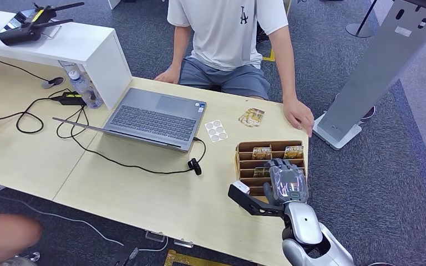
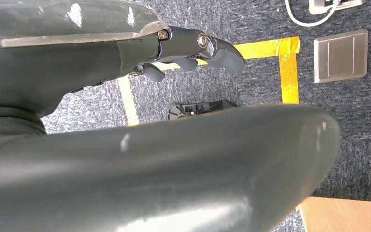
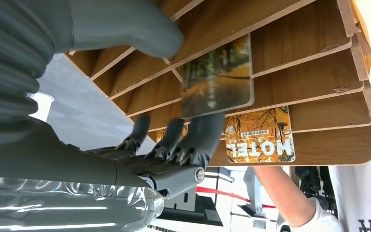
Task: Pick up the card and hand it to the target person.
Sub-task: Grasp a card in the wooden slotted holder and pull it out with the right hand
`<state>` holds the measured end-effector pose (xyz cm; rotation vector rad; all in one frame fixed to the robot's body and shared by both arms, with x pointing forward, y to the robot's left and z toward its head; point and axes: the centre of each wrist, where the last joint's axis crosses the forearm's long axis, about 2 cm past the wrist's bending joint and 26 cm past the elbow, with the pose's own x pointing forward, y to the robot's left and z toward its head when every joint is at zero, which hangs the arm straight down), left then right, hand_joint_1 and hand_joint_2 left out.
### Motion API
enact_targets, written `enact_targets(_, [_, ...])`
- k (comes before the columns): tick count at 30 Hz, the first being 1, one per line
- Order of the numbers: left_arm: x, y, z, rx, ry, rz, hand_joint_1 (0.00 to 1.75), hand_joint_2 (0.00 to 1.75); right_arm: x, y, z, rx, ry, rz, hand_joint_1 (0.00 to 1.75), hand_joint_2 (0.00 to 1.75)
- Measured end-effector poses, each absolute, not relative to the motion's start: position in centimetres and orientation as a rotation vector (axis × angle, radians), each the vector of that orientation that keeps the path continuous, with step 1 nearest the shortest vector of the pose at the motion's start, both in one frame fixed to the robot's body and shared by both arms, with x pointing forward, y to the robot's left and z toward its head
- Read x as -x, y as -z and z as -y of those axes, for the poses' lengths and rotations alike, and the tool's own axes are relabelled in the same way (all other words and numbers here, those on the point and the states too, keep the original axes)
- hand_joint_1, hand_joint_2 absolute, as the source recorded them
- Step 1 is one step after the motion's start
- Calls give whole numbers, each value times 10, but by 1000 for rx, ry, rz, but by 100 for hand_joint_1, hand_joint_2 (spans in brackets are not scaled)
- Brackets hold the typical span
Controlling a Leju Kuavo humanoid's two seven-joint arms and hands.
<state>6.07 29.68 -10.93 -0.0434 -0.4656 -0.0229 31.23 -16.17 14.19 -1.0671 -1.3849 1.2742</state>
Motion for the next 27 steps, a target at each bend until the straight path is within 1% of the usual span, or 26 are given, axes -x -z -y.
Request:
enact_targets(4, [-61, 109, -297, 43, 23, 466, 0, 0, -313, -142, 162, 1061, -1274, 1384, 102, 175])
enact_targets(8, [-61, 109, -297, 44, 23, 466, 0, 0, -313, -142, 162, 1057, -1271, 1383, 125, 175])
enact_targets(22, [-61, 109, -297, 53, 26, 470, 0, 0, -314, -143, 162, 1058, -1268, 1380, 148, 175])
enact_targets(27, [-61, 109, -296, 63, 39, 481, 0, 0, -314, -143, 162, 1058, -1267, 1380, 148, 175])
